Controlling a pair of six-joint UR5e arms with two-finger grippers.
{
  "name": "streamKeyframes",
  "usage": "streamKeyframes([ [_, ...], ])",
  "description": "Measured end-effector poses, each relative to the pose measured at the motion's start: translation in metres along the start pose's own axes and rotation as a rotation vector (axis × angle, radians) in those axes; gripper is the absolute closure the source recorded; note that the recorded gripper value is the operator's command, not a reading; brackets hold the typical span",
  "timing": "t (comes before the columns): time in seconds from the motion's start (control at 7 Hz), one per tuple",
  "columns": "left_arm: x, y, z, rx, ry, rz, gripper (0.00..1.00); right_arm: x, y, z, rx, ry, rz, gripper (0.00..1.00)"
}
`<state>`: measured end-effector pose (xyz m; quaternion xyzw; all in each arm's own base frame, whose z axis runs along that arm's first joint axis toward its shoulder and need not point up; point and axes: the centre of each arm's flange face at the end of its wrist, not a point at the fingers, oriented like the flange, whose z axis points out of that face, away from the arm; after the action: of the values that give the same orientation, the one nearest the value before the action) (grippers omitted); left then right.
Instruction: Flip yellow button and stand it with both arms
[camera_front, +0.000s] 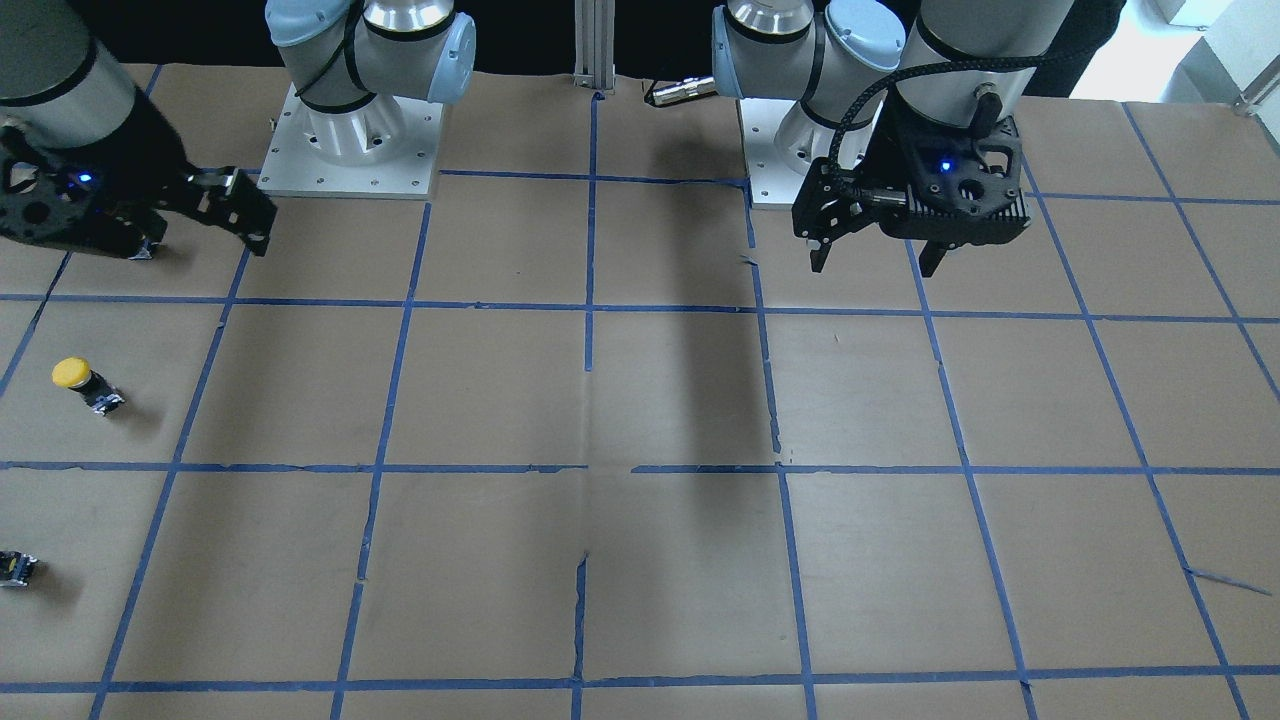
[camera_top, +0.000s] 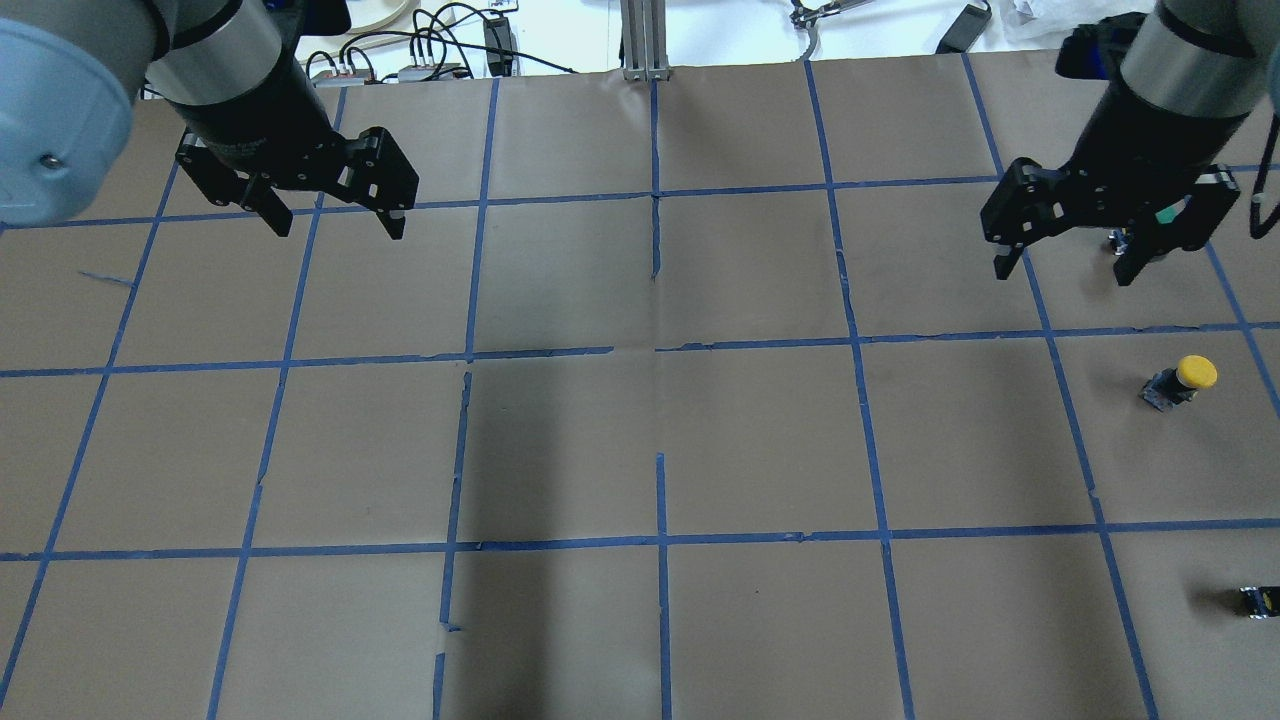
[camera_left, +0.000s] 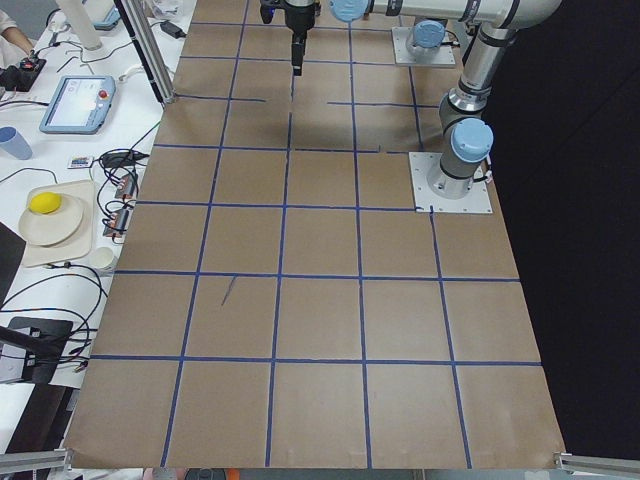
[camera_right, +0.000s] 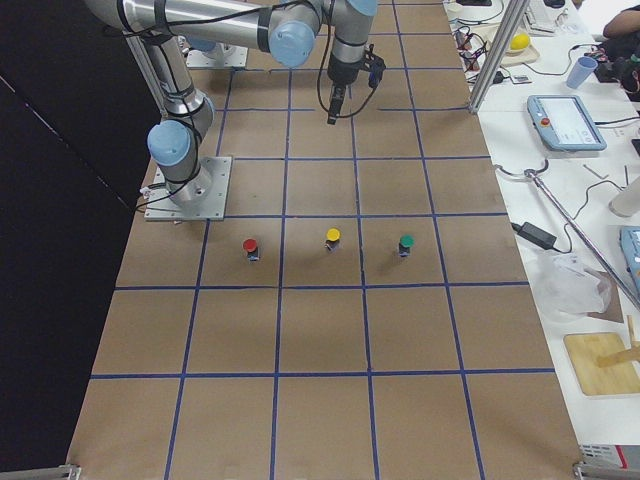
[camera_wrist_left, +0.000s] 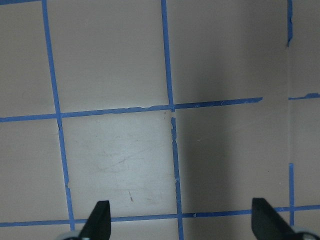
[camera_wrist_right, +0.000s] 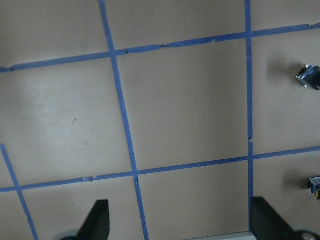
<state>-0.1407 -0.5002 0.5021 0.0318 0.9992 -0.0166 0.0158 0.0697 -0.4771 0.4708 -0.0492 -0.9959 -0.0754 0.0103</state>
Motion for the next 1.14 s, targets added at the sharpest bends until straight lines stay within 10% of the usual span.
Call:
streamKeyframes([
  [1.14,0.000,-0.001,-0.001,0.003,0.001,-0.001,0.00,-0.046,0.038,-0.020,0.034,-0.030,-0.072,0.00],
])
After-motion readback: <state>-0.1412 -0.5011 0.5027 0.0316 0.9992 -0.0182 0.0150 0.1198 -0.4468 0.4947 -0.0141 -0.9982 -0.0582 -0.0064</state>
